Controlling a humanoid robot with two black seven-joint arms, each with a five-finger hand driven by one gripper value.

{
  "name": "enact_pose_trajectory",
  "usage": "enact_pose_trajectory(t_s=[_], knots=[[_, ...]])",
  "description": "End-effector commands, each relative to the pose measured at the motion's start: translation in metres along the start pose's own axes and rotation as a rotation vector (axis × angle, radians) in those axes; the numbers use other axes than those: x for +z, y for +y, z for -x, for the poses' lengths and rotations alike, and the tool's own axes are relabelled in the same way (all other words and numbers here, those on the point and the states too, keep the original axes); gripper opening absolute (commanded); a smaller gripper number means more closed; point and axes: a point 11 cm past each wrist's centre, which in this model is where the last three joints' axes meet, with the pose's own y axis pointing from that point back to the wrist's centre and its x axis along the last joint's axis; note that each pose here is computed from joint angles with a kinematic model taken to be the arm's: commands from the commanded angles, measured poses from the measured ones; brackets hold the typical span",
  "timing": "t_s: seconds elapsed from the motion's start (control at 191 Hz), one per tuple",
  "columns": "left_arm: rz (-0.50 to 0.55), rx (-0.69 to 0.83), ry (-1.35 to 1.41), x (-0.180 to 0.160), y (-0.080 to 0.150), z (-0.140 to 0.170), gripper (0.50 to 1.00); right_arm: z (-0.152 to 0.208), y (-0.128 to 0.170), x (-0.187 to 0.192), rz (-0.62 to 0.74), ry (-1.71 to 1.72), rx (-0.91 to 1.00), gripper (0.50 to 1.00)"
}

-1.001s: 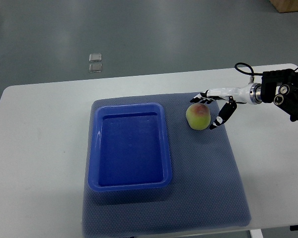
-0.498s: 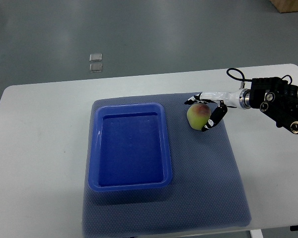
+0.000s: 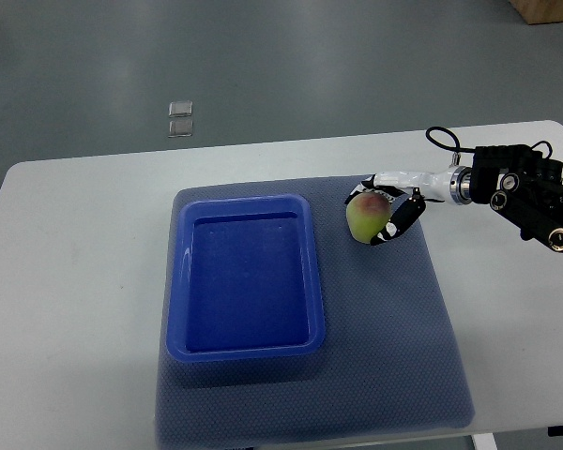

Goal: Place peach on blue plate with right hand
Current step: 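Lift the peach with the right hand and carry it over the blue tray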

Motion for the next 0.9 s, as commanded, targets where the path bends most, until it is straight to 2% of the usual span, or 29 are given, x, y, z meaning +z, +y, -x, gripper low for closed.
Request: enact_pose_trajectory(t_s=[0.0,0.131,0.184,0.189,0.231,0.283,0.288,0.404,0.409,0.43,0.593,0.897], knots=[[0.0,0.001,0.002,0.0,0.0,0.0,1.0,-0.014,-0.001,-0.019,-0.046,0.021,0.019,0.509],[0.003,0.006,0.006,0.0,0.0,-0.001,1.0,-0.004,-0.02,-0.051,-0.12,0.033,-0.012,0.509],[0.003,0.006,0.006,0.0,0.0,-0.001,1.0,-0.004,-0.02,-0.051,-0.12,0.033,-0.012,0.509],[0.003,0.006,0.007,0.0,0.0,-0.001,1.0,0.0,-0.03,-0.072,-0.162,0.05,-0.029,0.509],[0.002,0.005,0.009,0.0,0.0,-0.001,1.0,0.003,-0.036,-0.087,-0.191,0.059,-0.041,0.509],[0.002,0.005,0.009,0.0,0.0,-0.001,1.0,0.003,-0.037,-0.087,-0.191,0.059,-0.041,0.509],[-0.002,0.006,0.008,-0.002,0.0,-0.001,1.0,0.007,-0.043,-0.099,-0.215,0.064,-0.053,0.509],[-0.001,0.005,0.01,-0.002,0.0,-0.001,1.0,0.012,-0.049,-0.112,-0.238,0.072,-0.068,0.509],[-0.001,0.006,0.012,-0.002,0.0,-0.001,1.0,0.016,-0.054,-0.124,-0.257,0.086,-0.082,0.509],[-0.001,0.006,0.012,-0.002,0.0,-0.001,1.0,0.021,-0.057,-0.128,-0.261,0.095,-0.095,0.509],[-0.004,0.012,0.017,-0.007,-0.001,-0.003,1.0,0.05,-0.073,-0.144,-0.277,0.143,-0.159,0.5],[-0.004,0.006,0.016,-0.007,-0.001,-0.001,1.0,0.057,-0.077,-0.152,-0.293,0.145,-0.172,0.5]])
